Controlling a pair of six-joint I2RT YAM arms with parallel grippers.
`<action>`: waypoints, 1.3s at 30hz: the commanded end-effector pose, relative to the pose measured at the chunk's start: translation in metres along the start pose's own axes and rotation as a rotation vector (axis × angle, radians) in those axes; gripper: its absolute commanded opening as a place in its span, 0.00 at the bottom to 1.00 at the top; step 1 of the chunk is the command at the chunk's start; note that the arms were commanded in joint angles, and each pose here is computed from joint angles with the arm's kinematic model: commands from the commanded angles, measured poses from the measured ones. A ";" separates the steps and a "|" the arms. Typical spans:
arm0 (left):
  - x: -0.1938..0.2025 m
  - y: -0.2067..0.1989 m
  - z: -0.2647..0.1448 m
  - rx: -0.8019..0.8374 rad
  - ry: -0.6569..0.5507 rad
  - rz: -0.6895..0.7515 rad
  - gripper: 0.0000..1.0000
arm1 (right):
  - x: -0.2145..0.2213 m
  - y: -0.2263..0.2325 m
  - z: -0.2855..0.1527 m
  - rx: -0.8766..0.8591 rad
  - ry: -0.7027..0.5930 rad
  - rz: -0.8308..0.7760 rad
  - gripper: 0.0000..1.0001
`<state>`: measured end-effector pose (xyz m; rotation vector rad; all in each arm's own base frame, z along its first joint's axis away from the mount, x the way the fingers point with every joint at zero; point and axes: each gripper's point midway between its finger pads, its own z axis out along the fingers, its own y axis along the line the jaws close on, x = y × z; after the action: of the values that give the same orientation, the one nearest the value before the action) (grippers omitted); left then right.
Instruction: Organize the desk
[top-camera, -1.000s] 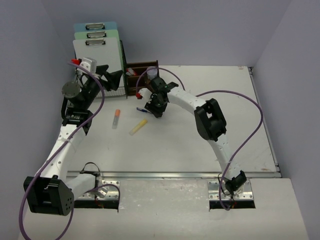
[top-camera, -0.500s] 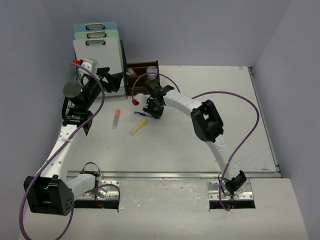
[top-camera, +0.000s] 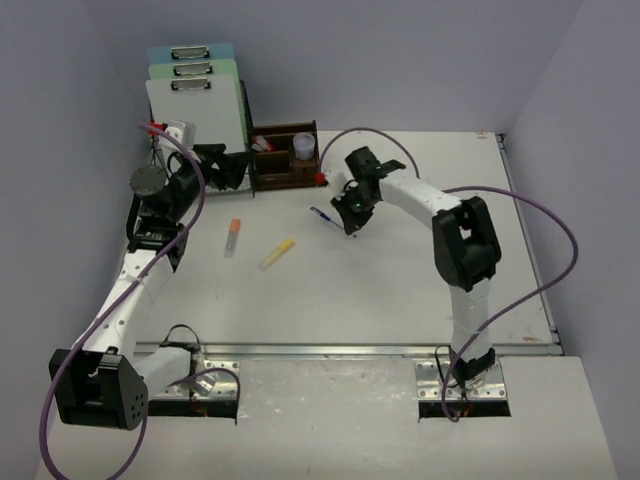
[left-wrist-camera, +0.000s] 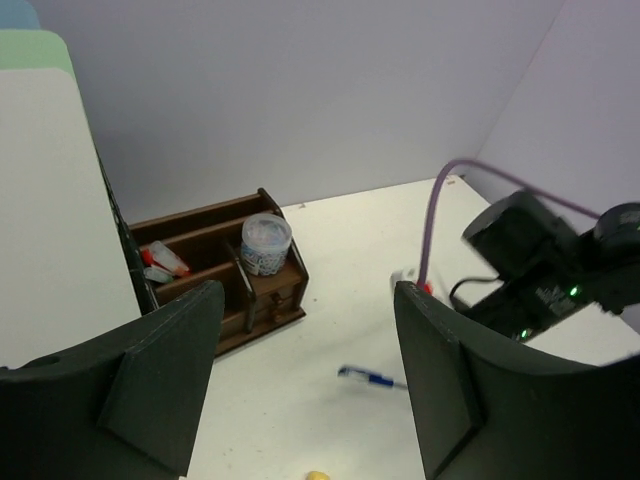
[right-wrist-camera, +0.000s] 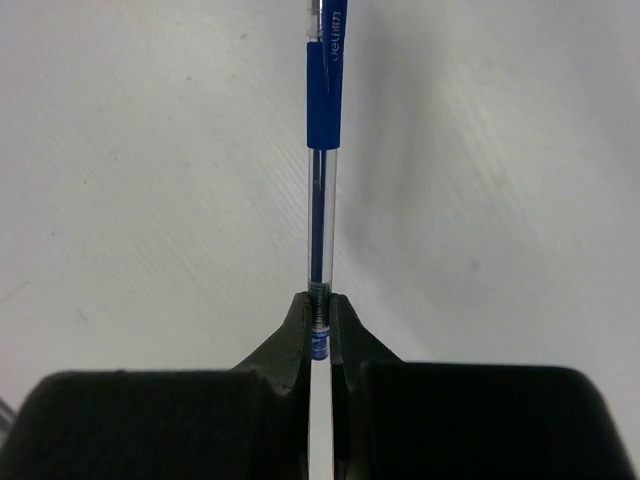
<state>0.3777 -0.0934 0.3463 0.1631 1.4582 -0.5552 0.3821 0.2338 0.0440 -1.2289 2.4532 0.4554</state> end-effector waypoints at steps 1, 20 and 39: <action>0.010 -0.011 0.006 0.066 0.019 -0.183 0.66 | -0.088 0.014 -0.088 -0.069 -0.458 0.121 0.00; 0.059 -0.083 0.034 0.327 0.176 -0.477 0.55 | -0.120 0.134 -0.159 -0.499 -0.745 0.144 0.00; 0.050 -0.090 0.051 0.375 0.147 -0.437 0.00 | -0.109 0.142 -0.140 -0.478 -0.672 0.156 0.65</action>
<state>0.3712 -0.2105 0.3018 0.1166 1.6158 -1.2684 0.3045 0.3305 0.2192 -0.8248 1.9393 1.3360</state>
